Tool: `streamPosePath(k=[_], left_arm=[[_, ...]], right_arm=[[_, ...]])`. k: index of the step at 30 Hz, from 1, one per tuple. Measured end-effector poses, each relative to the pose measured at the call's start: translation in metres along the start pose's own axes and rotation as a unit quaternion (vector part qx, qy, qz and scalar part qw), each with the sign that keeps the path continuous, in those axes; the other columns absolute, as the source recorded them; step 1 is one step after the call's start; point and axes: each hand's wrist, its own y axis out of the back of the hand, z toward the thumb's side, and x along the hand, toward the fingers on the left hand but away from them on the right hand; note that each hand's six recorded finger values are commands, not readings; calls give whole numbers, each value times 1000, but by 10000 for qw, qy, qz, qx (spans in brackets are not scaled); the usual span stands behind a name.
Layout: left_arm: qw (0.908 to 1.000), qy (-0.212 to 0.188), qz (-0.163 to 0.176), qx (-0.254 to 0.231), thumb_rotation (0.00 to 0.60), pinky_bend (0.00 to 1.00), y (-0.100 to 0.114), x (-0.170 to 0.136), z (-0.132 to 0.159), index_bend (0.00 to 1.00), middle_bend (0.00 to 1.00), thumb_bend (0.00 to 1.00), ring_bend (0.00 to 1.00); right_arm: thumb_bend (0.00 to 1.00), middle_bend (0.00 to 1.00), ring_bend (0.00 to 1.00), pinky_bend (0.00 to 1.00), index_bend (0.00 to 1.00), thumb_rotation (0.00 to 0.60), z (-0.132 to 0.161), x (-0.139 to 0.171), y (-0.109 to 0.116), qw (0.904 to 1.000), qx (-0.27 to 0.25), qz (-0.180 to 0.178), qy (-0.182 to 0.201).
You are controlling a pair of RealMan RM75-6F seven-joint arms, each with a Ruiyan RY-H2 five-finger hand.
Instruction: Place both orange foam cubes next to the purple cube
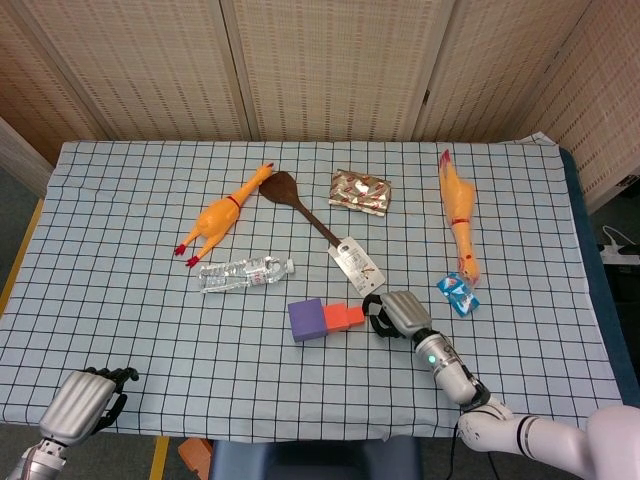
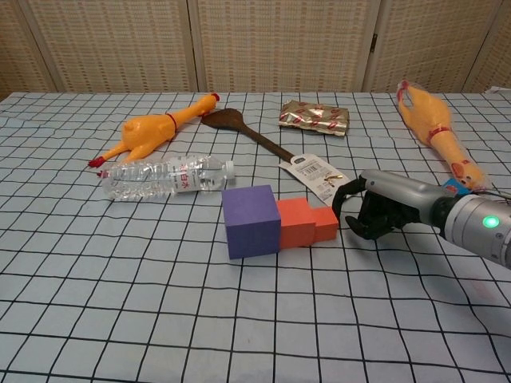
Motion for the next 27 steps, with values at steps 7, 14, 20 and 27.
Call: streamPosePath(k=[7, 14, 20, 27], left_arm=[[10000, 6, 7, 0, 600, 597, 0, 0, 0, 396, 526, 497, 576], [10000, 6, -2, 2, 600, 597, 0, 0, 0, 396, 527, 496, 576], [10000, 3, -2, 1, 600, 598, 0, 0, 0, 396, 526, 496, 577], [10000, 7, 10, -8, 600, 597, 1, 0, -1, 396, 526, 497, 577]], right_arm=[[519, 1000, 891, 941, 453, 600, 1, -1, -1, 10000, -4, -14, 28], [518, 1000, 891, 941, 453, 600, 3, -1, -3, 10000, -71, 11, 69], [518, 1000, 891, 941, 449, 600, 4, -1, -5, 9999, -63, 25, 84], [454, 1000, 889, 941, 387, 600, -5, 6, 6, 9993, 318, -200, 56]])
